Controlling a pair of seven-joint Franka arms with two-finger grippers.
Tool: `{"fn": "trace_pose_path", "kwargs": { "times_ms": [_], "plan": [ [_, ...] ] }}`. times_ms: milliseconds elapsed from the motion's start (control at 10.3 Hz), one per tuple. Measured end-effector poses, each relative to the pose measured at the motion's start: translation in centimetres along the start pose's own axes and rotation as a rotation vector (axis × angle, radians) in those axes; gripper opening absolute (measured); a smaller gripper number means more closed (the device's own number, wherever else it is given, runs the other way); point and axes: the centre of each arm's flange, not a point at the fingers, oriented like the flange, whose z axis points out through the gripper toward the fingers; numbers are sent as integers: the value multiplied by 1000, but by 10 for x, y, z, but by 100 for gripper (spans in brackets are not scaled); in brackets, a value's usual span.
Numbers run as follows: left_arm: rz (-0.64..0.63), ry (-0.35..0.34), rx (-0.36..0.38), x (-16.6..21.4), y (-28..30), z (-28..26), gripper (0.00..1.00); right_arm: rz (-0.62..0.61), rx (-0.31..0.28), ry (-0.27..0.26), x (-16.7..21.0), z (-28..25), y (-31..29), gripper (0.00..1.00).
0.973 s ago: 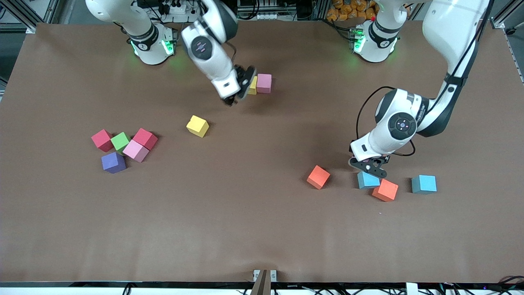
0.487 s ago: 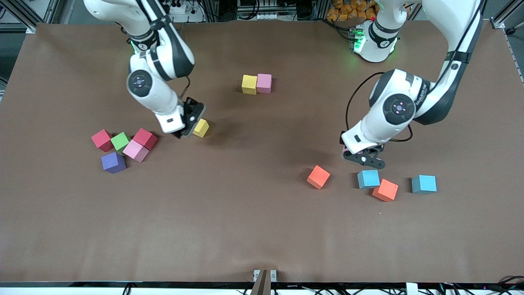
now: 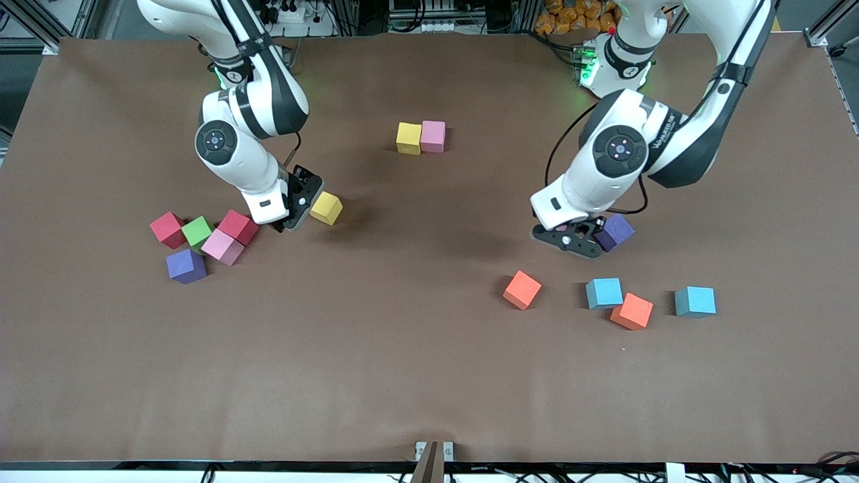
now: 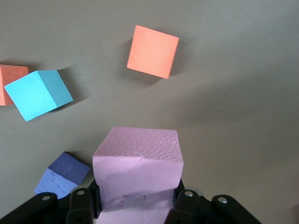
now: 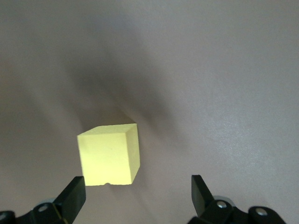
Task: Form number 2 with 11 blocks
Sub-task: 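Grasp another yellow block with the right gripper while the left gripper carries pink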
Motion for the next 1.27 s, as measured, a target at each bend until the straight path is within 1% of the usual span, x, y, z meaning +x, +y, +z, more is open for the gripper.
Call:
{"fn": "trace_pose_path", "kwargs": {
  "times_ms": [97,292,487,584,779,1071,1265],
  "plan": [
    [14,-8,0,-2,8,-2,56,-3,-19,-7,-2,12,0,100],
    [49,-16,-2,-6,28,-5,56,-18,-34,-28,-2,29,-7,100],
    [71,-30,1,-11,40,-7,56,-23,-25,-25,3,39,-22,100],
    [78,-28,3,-12,44,-10,56,-27,-15,-22,9,43,-32,100],
    [85,-25,12,-16,49,-16,56,-35,-16,-19,14,48,-41,100],
    [87,-38,28,-23,50,-19,56,-45,-44,-20,14,57,-43,100],
    [108,-50,41,-33,61,-16,56,-49,-58,-28,12,65,-45,100]
  ]
}}
